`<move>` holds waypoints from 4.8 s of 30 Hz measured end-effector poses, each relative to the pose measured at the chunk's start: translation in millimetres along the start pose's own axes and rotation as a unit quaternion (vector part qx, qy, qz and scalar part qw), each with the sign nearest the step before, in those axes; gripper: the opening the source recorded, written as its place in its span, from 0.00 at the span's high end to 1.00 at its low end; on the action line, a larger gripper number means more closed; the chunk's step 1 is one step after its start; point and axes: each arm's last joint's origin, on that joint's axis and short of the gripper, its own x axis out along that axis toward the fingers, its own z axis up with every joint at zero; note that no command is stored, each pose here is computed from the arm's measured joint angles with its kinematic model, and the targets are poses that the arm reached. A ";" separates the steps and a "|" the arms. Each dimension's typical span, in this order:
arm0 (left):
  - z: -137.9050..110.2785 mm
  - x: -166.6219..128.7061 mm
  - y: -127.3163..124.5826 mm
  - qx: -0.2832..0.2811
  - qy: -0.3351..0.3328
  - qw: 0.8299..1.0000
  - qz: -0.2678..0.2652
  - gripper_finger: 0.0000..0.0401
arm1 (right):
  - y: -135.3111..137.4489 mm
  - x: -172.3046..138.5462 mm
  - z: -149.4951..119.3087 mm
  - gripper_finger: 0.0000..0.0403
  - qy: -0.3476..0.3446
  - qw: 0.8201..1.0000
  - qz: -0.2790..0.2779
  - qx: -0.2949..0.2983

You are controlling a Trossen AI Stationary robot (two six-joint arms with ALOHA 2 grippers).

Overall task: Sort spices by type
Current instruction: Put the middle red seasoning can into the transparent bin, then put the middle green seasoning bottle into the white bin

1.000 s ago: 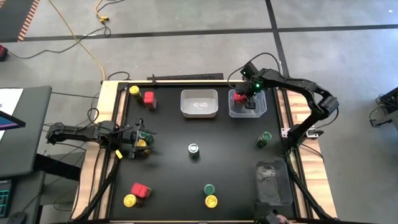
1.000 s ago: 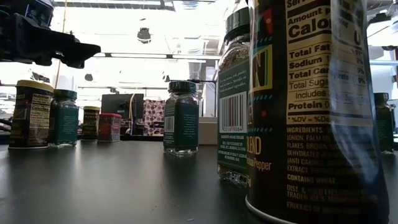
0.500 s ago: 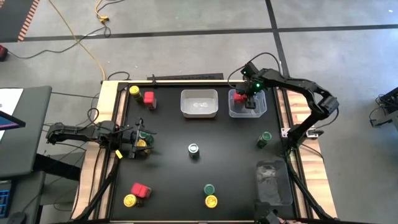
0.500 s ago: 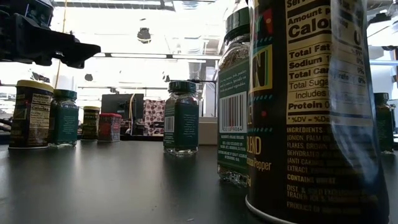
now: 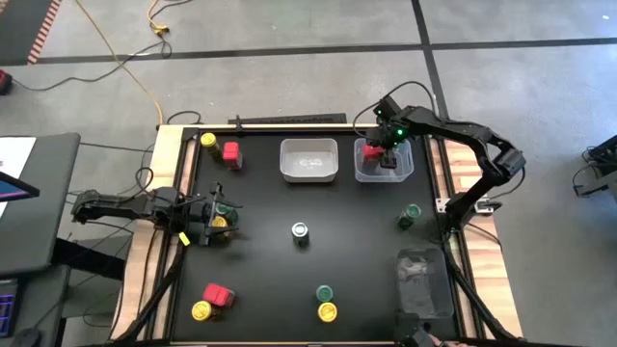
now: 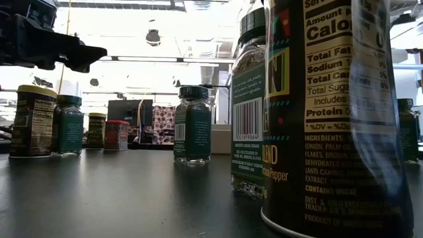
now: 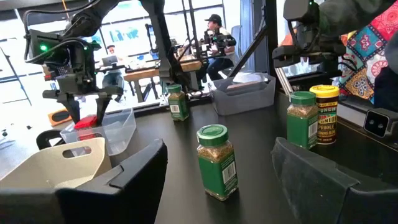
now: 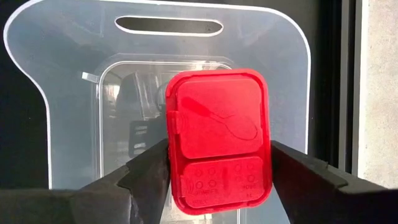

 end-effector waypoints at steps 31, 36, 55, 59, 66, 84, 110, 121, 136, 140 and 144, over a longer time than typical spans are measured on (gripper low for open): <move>0.0 0.0 0.0 0.000 0.000 1.000 0.000 0.30 | -8.0 -22.9 11.7 0.29 0.028 1.000 -0.013 0.004; 0.0 0.0 0.0 0.000 0.000 1.000 0.000 0.30 | -6.8 -27.9 16.3 0.29 0.030 0.999 -0.007 0.013; 0.0 0.0 0.0 0.000 0.000 1.000 0.000 0.30 | 0.9 -95.7 39.8 0.29 -0.041 0.992 -0.048 0.111; 0.0 0.0 0.0 0.000 0.000 1.000 0.000 0.30 | 15.8 -128.5 37.6 0.29 -0.086 0.981 -0.070 0.157; 0.0 0.0 0.0 0.000 0.000 1.000 0.000 0.30 | 50.9 -166.7 32.1 0.29 -0.124 0.963 -0.057 0.231; 0.0 0.0 0.0 0.000 0.000 1.000 0.000 0.30 | 108.3 -167.6 37.8 0.29 -0.122 0.970 0.017 0.210; 0.0 0.0 0.0 0.000 0.000 1.000 0.000 0.30 | 138.8 -90.9 44.6 0.29 -0.131 0.977 0.050 0.158; -0.1 0.0 1.2 0.000 0.003 1.000 0.020 0.30 | 136.9 -77.2 52.6 0.29 -0.119 0.965 0.061 0.226; 0.3 -0.1 2.5 -0.152 -0.003 0.987 0.041 0.30 | 134.3 -79.0 58.6 0.29 -0.149 0.943 0.066 0.289; 2.1 -0.2 3.1 -0.154 -0.012 0.987 0.046 0.30 | 134.3 -79.0 58.6 0.29 -0.149 0.943 0.067 0.290; 16.2 -2.6 6.8 -0.156 -0.030 0.985 0.068 0.30 | 134.3 -79.0 58.6 0.29 -0.149 0.944 0.066 0.288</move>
